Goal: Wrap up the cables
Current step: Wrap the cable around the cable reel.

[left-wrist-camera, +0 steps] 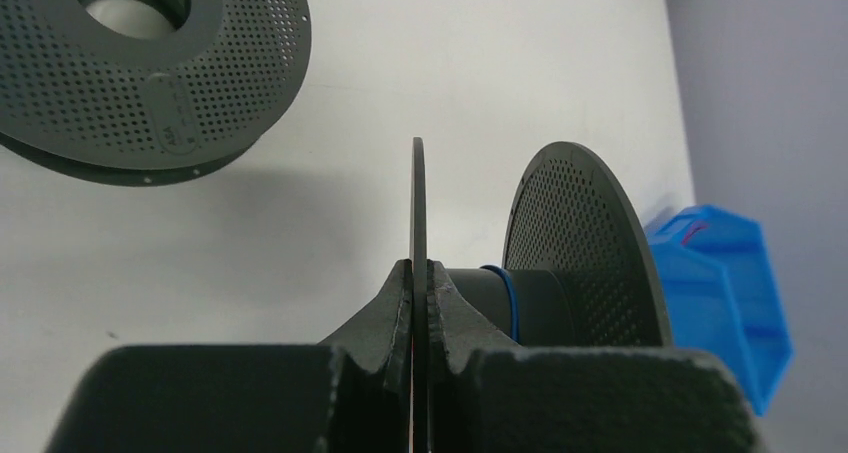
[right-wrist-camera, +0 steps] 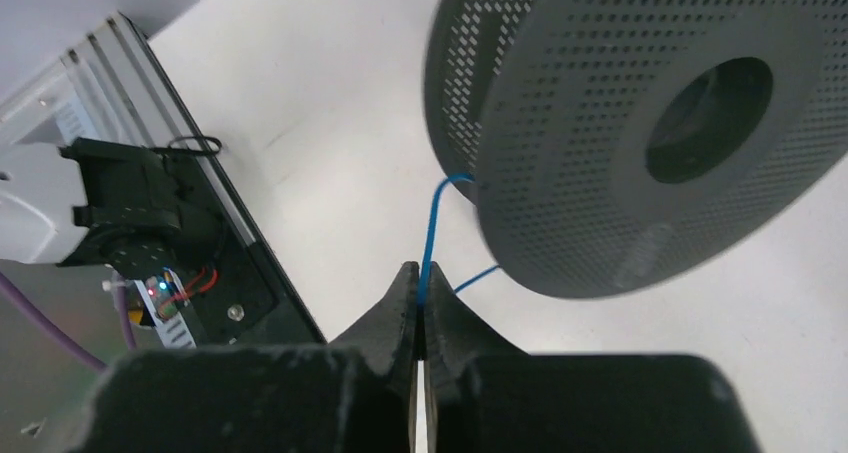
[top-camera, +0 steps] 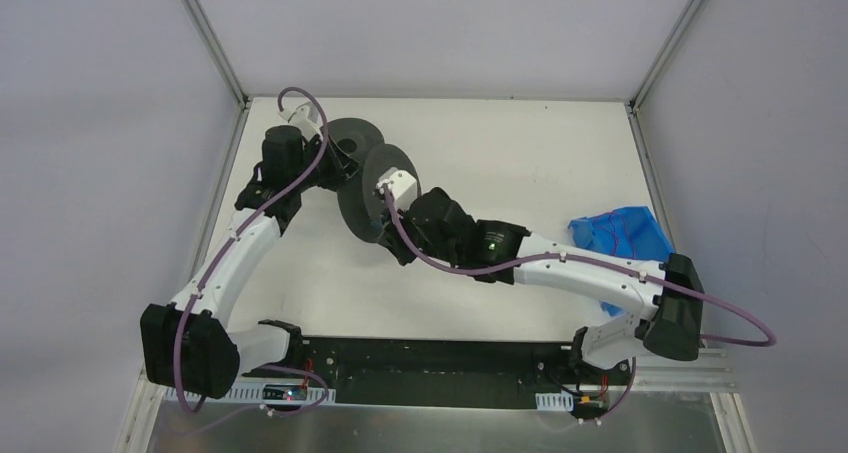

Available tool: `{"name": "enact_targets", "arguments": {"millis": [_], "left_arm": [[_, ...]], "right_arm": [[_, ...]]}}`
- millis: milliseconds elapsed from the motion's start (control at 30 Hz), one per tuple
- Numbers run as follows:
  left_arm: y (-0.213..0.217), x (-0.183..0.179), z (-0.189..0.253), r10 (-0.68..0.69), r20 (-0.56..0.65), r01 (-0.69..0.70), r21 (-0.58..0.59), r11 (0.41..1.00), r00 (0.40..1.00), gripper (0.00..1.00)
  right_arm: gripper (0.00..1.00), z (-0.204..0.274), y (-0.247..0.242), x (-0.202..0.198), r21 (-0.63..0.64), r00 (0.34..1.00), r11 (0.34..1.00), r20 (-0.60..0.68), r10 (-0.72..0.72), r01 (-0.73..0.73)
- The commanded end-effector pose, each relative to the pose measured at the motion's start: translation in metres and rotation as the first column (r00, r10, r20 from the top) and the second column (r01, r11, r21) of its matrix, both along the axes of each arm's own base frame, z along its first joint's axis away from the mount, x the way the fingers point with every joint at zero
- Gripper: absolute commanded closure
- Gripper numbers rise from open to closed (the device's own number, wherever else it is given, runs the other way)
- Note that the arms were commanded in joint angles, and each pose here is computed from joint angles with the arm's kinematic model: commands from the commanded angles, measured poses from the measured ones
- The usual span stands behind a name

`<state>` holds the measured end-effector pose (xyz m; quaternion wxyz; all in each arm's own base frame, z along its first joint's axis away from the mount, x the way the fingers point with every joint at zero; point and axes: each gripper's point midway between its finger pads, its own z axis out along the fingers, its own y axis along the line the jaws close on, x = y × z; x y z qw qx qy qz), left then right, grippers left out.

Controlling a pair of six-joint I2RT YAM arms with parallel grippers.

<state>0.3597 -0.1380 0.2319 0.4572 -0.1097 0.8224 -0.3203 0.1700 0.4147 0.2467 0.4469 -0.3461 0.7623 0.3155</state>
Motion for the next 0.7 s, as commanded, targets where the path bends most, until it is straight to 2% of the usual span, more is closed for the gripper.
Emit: {"name": "enact_targets", "arguments": {"millis": [0,100,267,500,667], "left_arm": [[0.011,-0.008,0.022,-0.089,0.115,0.052,0.286,0.957,0.989,1.0],[0.01,-0.013,0.012,-0.146,0.101,0.097,0.383,0.919,0.984,1.0],[0.01,-0.018,0.002,-0.217,0.061,0.161,0.486,0.859,0.974,1.0],[-0.003,-0.028,-0.011,-0.352,0.021,0.285,0.539,0.792,0.936,1.0],[-0.01,-0.032,-0.016,-0.397,0.017,0.318,0.565,0.761,0.918,1.0]], "right_arm": [[1.0,-0.02,-0.024,0.008,-0.146,0.996,0.989,-0.093,0.005,-0.019],[1.0,-0.018,-0.034,0.021,-0.173,0.991,0.985,-0.13,0.003,-0.026],[1.0,-0.012,-0.05,0.031,-0.235,0.993,0.971,-0.119,0.027,-0.055],[1.0,0.023,-0.04,0.051,-0.134,0.999,0.99,-0.009,0.051,-0.052],[1.0,0.027,-0.034,0.077,-0.095,1.0,0.995,-0.019,0.009,-0.011]]}}
